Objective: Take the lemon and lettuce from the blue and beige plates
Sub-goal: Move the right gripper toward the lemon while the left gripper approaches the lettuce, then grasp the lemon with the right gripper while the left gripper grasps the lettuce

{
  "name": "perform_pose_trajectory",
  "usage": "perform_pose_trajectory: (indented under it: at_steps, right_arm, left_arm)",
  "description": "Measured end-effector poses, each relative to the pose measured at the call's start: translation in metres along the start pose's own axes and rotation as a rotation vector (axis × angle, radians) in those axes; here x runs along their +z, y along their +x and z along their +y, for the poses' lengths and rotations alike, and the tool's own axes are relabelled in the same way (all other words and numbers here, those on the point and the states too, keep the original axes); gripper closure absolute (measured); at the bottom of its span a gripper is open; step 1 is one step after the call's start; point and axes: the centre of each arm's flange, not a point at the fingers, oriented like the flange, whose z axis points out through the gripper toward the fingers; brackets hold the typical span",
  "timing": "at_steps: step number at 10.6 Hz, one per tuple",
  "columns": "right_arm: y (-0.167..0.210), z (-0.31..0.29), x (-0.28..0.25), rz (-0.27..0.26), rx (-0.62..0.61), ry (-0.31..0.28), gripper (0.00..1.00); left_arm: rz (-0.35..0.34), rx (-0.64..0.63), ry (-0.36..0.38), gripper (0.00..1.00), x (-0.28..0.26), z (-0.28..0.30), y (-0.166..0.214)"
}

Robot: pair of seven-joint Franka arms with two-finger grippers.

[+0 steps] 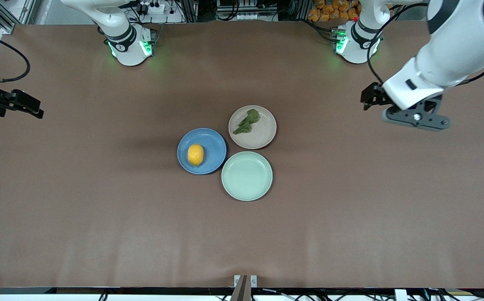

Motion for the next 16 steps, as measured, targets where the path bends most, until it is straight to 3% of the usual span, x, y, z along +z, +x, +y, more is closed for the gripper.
perform_pose_trajectory:
  at_steps: [3,7,9,16]
  right_arm:
    - [0.008,-0.027,0.030,-0.019,-0.035,0.034,0.00]
    - [0.017,-0.079,0.076,-0.020,-0.003,0.042,0.00]
    - [0.022,-0.108,0.103,-0.017,0.023,0.049,0.00]
    - [0.018,-0.211,0.208,-0.023,0.121,0.093,0.00]
  left_arm:
    - [-0.086,0.067,-0.002,0.00,0.051,0.045,0.020]
    - [-0.079,0.159,-0.028,0.00,0.102,0.112,0.042]
    - [-0.079,0.141,-0.028,0.00,0.137,0.157,0.047]
    - [-0.149,0.161,0.015,0.00,0.290,0.303,0.026]
